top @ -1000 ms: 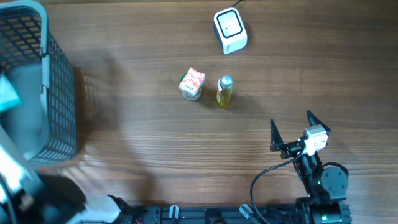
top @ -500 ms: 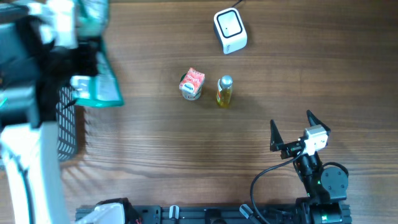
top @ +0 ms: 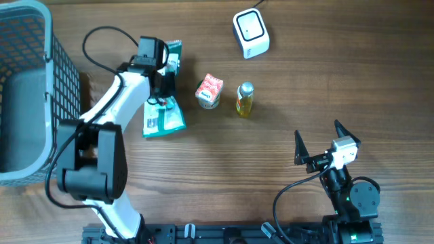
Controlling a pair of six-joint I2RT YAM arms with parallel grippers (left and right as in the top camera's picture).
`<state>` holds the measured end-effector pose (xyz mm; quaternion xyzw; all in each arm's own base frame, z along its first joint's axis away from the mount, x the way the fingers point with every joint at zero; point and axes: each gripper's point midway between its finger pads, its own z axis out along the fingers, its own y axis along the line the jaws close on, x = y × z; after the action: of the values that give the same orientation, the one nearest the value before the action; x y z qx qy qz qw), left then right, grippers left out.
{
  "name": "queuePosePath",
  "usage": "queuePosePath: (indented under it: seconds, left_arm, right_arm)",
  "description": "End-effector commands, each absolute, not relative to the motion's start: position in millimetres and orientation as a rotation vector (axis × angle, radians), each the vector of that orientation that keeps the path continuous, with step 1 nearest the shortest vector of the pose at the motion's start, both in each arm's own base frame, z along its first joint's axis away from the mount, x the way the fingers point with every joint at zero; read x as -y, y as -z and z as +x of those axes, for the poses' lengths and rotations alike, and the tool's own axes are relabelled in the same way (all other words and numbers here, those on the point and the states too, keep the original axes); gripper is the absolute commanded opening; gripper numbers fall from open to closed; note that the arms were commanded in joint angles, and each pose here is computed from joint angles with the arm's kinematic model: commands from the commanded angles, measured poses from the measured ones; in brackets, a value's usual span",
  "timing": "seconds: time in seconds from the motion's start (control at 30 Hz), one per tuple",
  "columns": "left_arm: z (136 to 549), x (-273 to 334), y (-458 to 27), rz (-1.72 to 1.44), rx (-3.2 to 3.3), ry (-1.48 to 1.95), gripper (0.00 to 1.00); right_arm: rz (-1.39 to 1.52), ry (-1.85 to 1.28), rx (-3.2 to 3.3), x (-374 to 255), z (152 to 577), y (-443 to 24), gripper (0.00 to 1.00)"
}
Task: Scan the item barcode
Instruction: 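Set the glove package on the table left of the snack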
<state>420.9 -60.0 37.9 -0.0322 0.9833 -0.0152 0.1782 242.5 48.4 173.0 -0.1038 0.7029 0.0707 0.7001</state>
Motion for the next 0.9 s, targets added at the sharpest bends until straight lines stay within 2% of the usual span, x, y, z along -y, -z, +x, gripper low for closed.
queuePosePath:
  seconds: [0.0,0.1,0.13,0.23,0.33,0.43,0.5,0.53,0.57,0.6,0.67,0.77,0.8,0.87]
  left_arm:
    - [425.4,57.7,-34.9,-0.075,-2.771,0.012,0.17]
    - [425.2,57.7,-33.8,0.020,-2.775,-0.006,0.54]
    - [425.3,57.7,-33.9,0.046,-2.774,-0.011,0.63]
    - [425.7,57.8,-36.4,0.069,-2.768,-0.014,0.70]
    - [428.9,58.2,-57.0,0.065,-2.719,-0.005,0.82]
    - [430.3,49.3,-111.1,0.036,-2.597,-0.052,0.87]
    - [424.2,47.3,-138.8,-0.006,-2.547,-0.039,0.87]
    - [418.6,43.4,-152.3,-0.078,-2.526,-0.036,0.87]
    - [410.2,41.0,-164.7,-0.146,-2.512,-0.021,0.91]
    - [398.2,39.3,-179.1,-0.219,-2.498,0.007,1.00]
    - [373.8,43.4,-204.5,-0.273,-2.480,0.092,1.00]
    - [343.0,75.2,-229.5,-0.181,-2.489,0.356,1.00]
    - [329.6,80.3,-236.2,-0.164,-2.496,0.407,0.91]
    - [314.2,77.0,-241.5,-0.211,-2.506,0.414,0.09]
  right_arm:
    - [-0.233,-0.152,-1.561,-47.8,242.6,-173.9,1.00]
    - [-0.233,-0.152,-1.561,-47.8,242.6,-173.9,1.00]
    - [-0.233,-0.152,-1.561,-47.8,242.6,-173.9,1.00]
    - [-0.233,-0.152,-1.561,-47.8,242.6,-173.9,1.00]
    - [-0.233,-0.152,-1.561,-47.8,242.6,-173.9,1.00]
    - [-0.233,-0.152,-1.561,-47.8,242.6,-173.9,1.00]
    - [-0.233,-0.152,-1.561,-47.8,242.6,-173.9,1.00]
    - [-0.233,-0.152,-1.561,-47.8,242.6,-173.9,1.00]
    - [-0.233,-0.152,-1.561,-47.8,242.6,-173.9,1.00]
    - [-0.233,-0.152,-1.561,-47.8,242.6,-173.9,1.00]
    - [-0.233,-0.152,-1.561,-47.8,242.6,-173.9,1.00]
    - [-0.233,-0.152,-1.561,-47.8,242.6,-173.9,1.00]
    - [-0.233,-0.152,-1.561,-47.8,242.6,-173.9,1.00]
    - [-0.233,-0.152,-1.561,-47.8,242.6,-173.9,1.00]
